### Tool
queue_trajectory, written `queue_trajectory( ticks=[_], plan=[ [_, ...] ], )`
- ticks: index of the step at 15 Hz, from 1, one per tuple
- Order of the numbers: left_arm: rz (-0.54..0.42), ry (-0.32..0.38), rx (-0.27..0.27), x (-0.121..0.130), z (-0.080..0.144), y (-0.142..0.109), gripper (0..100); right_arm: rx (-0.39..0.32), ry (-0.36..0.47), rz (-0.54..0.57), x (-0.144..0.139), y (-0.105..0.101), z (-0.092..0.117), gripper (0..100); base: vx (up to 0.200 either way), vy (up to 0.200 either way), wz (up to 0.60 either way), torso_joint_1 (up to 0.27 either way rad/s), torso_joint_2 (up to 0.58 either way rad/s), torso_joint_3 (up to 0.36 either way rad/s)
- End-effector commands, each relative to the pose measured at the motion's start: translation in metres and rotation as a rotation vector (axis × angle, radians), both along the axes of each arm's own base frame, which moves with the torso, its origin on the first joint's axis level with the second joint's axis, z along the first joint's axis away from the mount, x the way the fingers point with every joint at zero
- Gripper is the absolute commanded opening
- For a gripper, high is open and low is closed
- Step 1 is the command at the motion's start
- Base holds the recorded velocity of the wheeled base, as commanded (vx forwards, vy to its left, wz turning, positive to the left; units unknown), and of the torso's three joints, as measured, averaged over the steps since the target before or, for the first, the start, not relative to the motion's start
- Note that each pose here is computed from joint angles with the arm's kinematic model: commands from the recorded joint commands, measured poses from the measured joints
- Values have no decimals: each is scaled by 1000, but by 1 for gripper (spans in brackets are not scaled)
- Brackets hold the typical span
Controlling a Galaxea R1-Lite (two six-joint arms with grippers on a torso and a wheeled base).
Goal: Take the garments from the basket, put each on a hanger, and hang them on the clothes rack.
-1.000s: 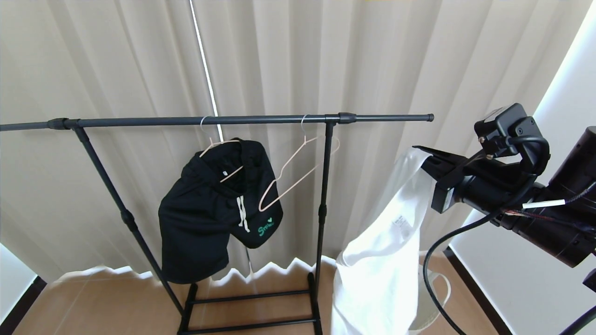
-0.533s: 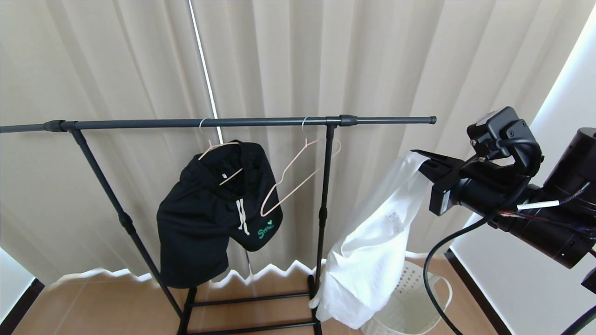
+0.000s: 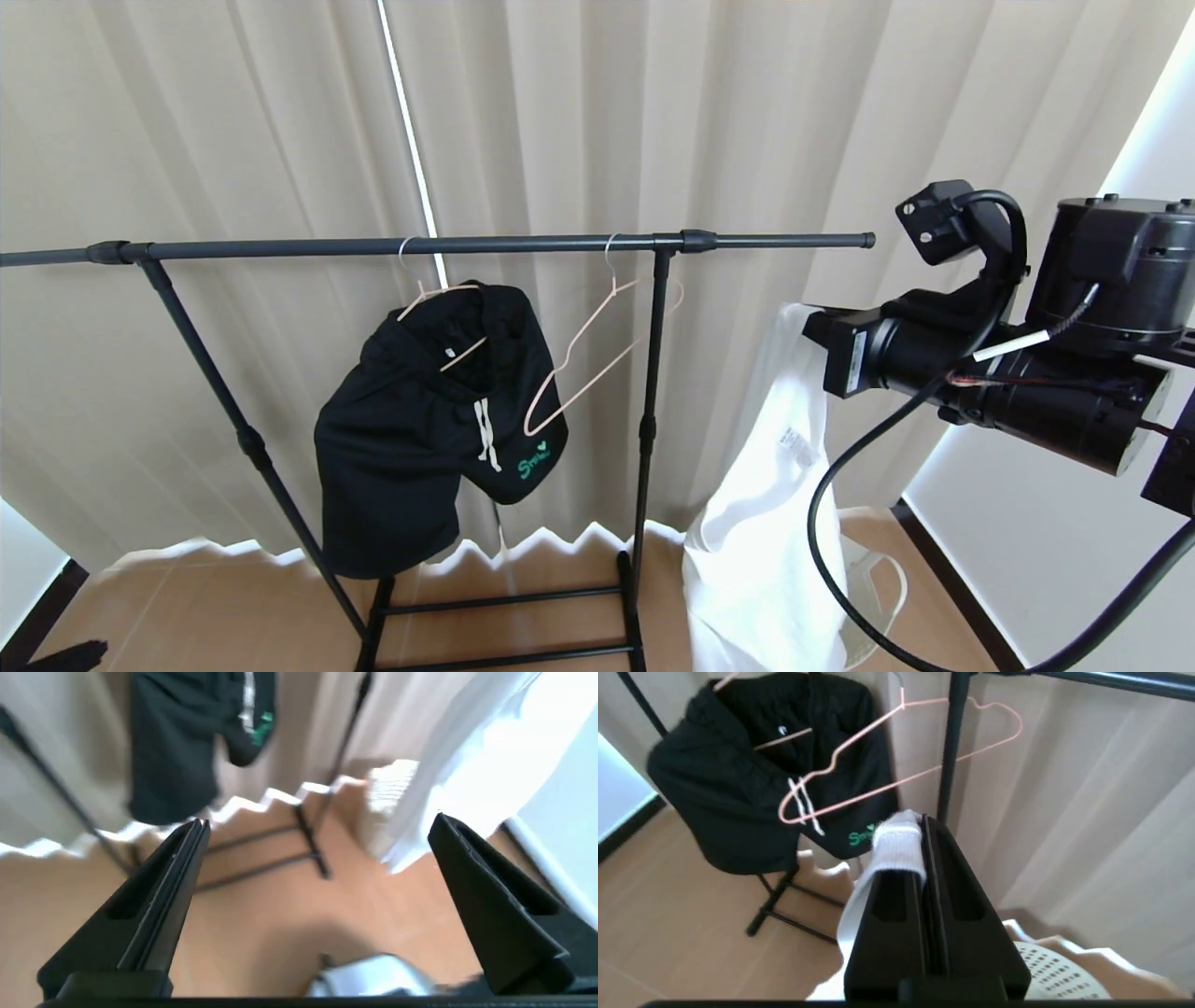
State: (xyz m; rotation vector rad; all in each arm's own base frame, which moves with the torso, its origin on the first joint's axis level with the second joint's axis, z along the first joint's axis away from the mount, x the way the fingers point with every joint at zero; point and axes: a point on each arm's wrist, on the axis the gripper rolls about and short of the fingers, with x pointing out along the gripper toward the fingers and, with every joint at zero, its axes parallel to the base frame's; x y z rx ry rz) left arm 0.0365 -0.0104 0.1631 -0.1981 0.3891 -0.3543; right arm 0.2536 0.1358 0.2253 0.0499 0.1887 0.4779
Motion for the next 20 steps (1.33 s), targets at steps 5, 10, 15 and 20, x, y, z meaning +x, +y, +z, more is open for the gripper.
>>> queue_trajectory(
  ticks=[5, 10, 15, 20],
  plan=[
    [-265, 350, -136, 134, 39, -85, 100, 30, -4, 19, 1, 10, 5, 0, 0, 0, 0, 0, 0, 0],
    [-326, 406, -53, 176, 27, -133, 100, 29, -4, 50, -2, 22, 4, 0, 0, 0, 0, 0, 0, 0],
    [-436, 346, 64, 194, 24, -179, 100, 1, -18, -132, 15, 51, 1, 0, 0, 0, 0, 0, 0, 0],
    [-427, 345, 144, 200, 8, -199, 100, 18, -16, -129, 9, 57, 3, 0, 0, 0, 0, 0, 0, 0]
  ],
)
